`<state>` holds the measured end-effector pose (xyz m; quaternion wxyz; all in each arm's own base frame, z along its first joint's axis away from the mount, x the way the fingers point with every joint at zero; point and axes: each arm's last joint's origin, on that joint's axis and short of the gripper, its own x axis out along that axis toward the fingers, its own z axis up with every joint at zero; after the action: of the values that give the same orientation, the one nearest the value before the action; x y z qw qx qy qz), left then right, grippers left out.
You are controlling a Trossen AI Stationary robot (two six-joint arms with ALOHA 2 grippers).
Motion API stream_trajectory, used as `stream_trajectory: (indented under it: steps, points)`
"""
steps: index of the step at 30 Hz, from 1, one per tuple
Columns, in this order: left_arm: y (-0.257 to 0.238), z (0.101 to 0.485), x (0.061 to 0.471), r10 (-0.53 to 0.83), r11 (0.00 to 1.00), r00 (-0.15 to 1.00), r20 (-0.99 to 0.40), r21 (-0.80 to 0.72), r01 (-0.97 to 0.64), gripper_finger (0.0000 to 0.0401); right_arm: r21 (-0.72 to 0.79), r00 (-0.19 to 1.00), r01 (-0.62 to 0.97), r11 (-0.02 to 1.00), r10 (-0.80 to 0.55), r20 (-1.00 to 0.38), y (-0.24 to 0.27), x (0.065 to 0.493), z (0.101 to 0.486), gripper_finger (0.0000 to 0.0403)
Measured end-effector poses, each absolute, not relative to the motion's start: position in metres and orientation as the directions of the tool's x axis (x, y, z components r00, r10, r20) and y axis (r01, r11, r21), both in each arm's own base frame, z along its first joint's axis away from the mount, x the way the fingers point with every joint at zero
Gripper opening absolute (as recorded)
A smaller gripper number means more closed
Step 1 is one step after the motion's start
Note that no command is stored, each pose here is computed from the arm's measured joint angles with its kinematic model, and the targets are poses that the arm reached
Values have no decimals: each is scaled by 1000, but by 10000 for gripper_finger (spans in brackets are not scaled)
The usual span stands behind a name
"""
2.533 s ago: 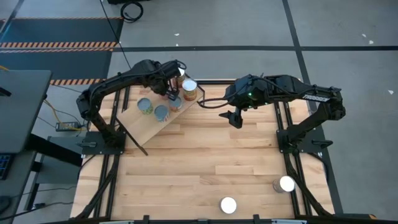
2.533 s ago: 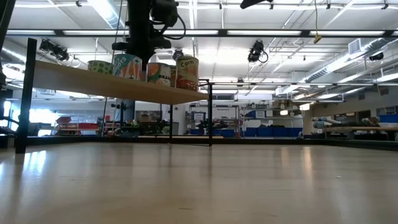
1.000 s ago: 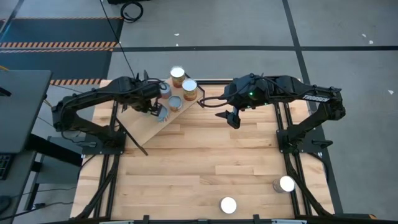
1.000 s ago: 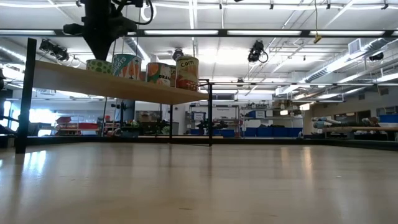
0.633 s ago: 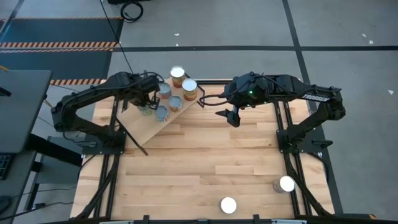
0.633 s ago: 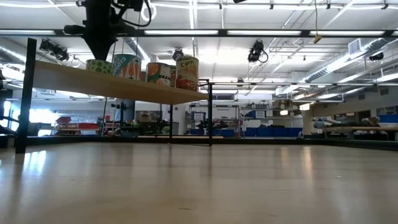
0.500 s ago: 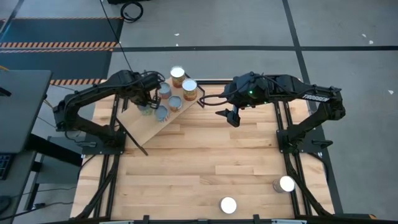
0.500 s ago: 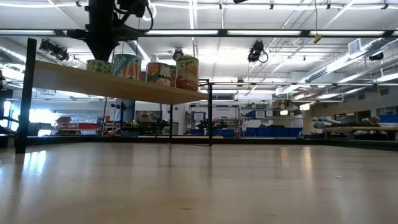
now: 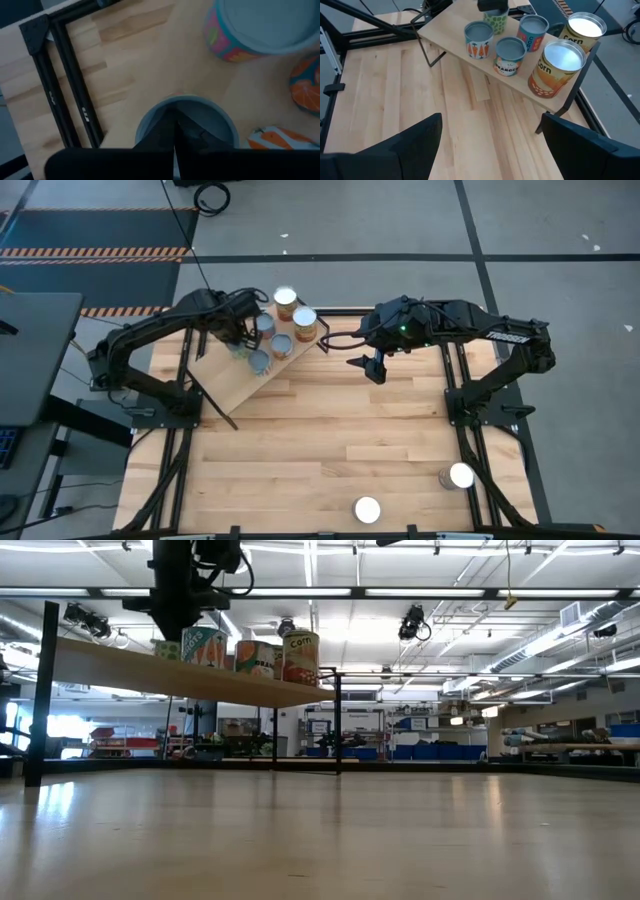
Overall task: Pick and place cans onto a shelf
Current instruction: Adjust the cans on the shelf
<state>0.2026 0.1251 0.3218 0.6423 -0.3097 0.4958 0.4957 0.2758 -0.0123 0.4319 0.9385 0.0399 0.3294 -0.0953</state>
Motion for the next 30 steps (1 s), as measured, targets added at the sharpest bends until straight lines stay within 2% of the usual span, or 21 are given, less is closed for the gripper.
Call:
stream_trajectory:
  steps: [6,17,23,30]
  points:
    - [126,322,199,332,323,-9,-943,123,-938,4,27,765,216,976,-152,-626,-12,276,432,348]
    - [124,330,196,347,321,14,-938,105,-941,4,48,766,228,973,-148,-626,-11,276,432,348]
    - [120,354,201,397,339,94,-913,50,-939,4,49,769,208,977,-132,-626,-5,276,432,348]
    - [80,363,231,325,502,307,-895,-112,-857,4,70,771,199,977,-112,-627,2,276,432,348]
